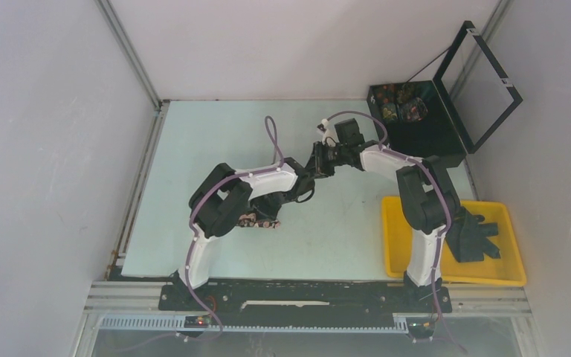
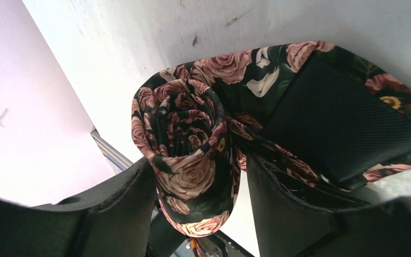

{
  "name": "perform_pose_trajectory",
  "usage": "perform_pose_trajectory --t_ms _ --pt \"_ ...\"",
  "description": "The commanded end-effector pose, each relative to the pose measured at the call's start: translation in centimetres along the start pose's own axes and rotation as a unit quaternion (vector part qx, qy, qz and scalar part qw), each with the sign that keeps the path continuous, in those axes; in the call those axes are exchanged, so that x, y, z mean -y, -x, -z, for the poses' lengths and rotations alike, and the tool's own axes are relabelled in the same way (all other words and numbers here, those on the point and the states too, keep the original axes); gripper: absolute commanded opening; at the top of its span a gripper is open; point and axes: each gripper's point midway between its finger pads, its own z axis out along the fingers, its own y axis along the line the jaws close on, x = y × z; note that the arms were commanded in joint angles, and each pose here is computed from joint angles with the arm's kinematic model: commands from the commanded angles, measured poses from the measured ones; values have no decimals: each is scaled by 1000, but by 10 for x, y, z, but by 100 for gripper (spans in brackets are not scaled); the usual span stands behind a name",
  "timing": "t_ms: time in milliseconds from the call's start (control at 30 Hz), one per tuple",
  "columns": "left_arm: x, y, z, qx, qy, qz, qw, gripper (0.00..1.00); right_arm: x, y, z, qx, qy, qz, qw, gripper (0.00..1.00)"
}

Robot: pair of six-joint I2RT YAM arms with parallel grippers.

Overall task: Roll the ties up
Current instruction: Roll the tie at the center of the board.

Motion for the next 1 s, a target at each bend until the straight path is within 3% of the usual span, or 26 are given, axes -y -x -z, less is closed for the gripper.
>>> perform_pose_trajectory --t_ms 0,633,967 --pt "8 11 11 16 -17 32 999 65 -20 10 19 21 16 30 999 15" --pt "-24 28 61 88 -78 81 990 85 -37 21 25 44 10 34 998 15" --pt "-54 18 89 162 -164 139 963 94 -58 12 8 31 2 47 998 15"
